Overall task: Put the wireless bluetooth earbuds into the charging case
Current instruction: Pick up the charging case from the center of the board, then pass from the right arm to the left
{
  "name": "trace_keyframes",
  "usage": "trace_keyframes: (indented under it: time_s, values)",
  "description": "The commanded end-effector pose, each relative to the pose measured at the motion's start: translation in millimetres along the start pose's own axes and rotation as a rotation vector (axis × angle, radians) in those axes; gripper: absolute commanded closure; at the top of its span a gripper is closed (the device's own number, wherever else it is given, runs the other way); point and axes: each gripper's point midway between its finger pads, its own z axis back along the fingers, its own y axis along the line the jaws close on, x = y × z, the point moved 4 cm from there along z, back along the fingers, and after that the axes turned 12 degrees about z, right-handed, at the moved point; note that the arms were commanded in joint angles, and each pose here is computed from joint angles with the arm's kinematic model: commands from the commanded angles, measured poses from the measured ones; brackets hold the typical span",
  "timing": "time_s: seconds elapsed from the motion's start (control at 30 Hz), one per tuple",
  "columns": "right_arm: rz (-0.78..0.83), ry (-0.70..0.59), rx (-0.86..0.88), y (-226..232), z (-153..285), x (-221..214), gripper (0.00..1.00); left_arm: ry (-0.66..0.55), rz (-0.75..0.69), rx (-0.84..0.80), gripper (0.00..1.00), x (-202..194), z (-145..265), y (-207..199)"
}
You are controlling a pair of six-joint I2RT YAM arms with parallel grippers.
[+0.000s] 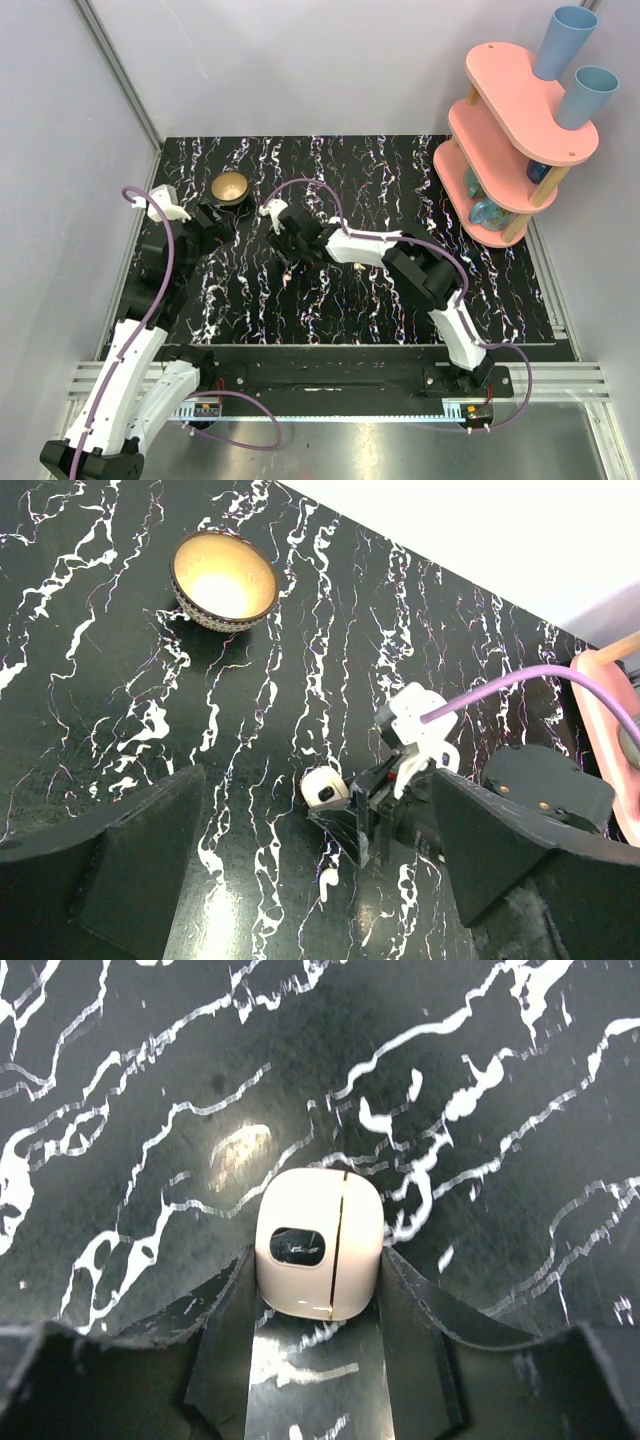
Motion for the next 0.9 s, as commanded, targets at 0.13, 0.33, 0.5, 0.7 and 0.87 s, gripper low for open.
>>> trace_keyframes:
  time_s: [0.13,0.33,0.5,0.7,0.87]
  values:
    - [0.088,-0.308,-0.060,-10.4,94.0,82.2,1.00,0.012,0.008,-0.034,0.01,4.8,-4.6,-10.9]
    - [0.249,-0.478,-0.047,-5.5,163.9,81.6,1.00,0.058,-0.012,-0.078,0.01,0.3,-10.2,-18.8]
    - [0.499,-0.607,-0.022,2.5,218.1,81.8,1.00,0.189,-0.035,-0.233,0.01,-12.3,-12.9,-44.0]
    - [0.682,-0.591,-0.050,-1.7,260.9,81.6,1.00,0.340,-0.050,-0.486,0.01,-13.4,-1.8,-89.9]
    - [0.764,-0.612,-0.157,-13.8,293.3,87.7,1.00,0.424,-0.057,-0.697,0.01,-5.4,16.9,-124.9]
